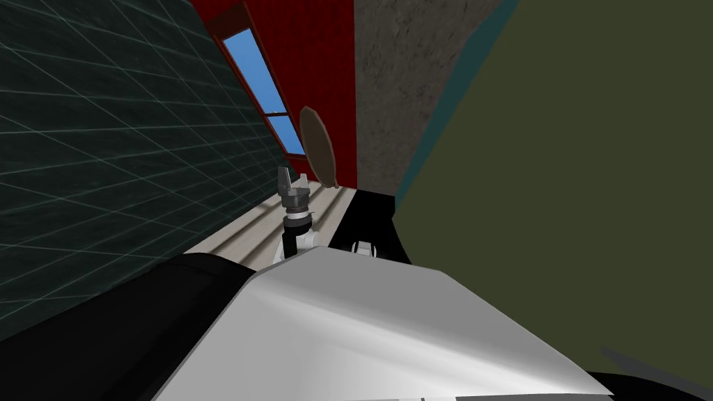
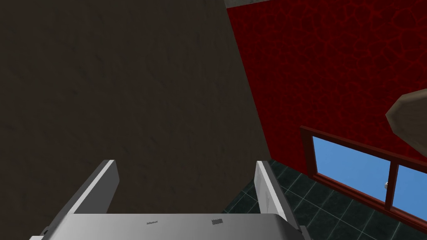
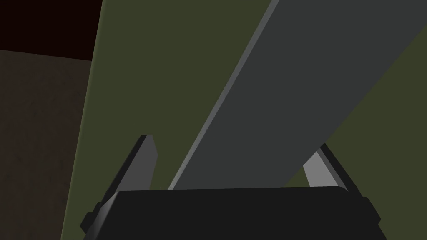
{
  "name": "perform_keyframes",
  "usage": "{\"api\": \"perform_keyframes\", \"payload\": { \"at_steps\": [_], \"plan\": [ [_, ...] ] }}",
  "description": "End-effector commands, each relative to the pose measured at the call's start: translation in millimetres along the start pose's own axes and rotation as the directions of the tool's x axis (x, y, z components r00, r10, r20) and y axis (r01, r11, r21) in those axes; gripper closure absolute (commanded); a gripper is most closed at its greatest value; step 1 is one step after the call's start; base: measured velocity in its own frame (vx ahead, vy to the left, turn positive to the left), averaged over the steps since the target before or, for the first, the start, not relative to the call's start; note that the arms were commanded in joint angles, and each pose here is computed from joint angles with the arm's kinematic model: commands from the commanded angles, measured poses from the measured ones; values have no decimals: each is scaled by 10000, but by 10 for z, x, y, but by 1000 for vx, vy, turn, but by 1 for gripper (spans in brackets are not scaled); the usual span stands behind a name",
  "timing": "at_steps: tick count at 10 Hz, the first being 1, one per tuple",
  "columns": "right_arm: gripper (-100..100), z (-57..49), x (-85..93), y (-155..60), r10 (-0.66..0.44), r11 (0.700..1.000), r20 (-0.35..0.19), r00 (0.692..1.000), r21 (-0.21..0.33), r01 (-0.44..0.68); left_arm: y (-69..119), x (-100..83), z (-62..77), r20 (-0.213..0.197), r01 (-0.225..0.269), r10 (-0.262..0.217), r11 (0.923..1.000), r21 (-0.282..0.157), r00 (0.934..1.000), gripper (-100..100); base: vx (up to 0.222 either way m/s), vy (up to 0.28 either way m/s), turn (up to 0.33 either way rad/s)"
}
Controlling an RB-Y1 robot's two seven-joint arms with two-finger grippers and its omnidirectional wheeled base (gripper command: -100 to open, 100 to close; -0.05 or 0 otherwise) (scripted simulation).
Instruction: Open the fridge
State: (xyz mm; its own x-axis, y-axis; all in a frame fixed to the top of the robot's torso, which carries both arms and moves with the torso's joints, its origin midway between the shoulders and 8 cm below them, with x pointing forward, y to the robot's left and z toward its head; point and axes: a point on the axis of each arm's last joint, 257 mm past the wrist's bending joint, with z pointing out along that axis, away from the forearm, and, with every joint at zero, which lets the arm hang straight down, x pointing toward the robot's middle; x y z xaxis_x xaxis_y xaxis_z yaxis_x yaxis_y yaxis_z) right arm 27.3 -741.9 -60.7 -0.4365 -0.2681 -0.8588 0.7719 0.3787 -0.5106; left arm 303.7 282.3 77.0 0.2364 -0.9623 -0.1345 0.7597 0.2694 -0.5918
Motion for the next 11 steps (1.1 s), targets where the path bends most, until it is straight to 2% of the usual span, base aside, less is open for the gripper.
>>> {"api": "perform_keyframes", "payload": {
  "at_steps": [1, 4, 5, 6, 11],
  "plan": [
    [-100, -15, -104, -143, 5, 10000, 15, 10000, -11, -5, 0, 0, 0, 1, 1, -1, 10000, 0, 10000, 0, 31, -14, -6],
    [-100, -44, -215, -266, 8, 10000, 6, 10000, -51, -8, 0, 0, 0, 1, 2, -2, 10000, 1, 10000, 0, 28, 5, -8],
    [-100, -35, -175, -242, 3, 10000, -11, 10000, -22, -3, 0, 0, 0, 1, 2, -2, 10000, 1, 10000, 0, 10, 2, -8],
    [0, -38, -172, -249, 17, 10000, -23, 10000, -14, -17, 0, 0, 0, 1, 2, -2, 10000, 1, 10000, 0, 0, 0, 0],
    [0, -39, -164, -253, 19, 10000, -38, 10000, -3, -19, 0, 0, 0, 1, 2, -2, 10000, 1, 10000, 0, 0, 0, 0]
  ]
}}
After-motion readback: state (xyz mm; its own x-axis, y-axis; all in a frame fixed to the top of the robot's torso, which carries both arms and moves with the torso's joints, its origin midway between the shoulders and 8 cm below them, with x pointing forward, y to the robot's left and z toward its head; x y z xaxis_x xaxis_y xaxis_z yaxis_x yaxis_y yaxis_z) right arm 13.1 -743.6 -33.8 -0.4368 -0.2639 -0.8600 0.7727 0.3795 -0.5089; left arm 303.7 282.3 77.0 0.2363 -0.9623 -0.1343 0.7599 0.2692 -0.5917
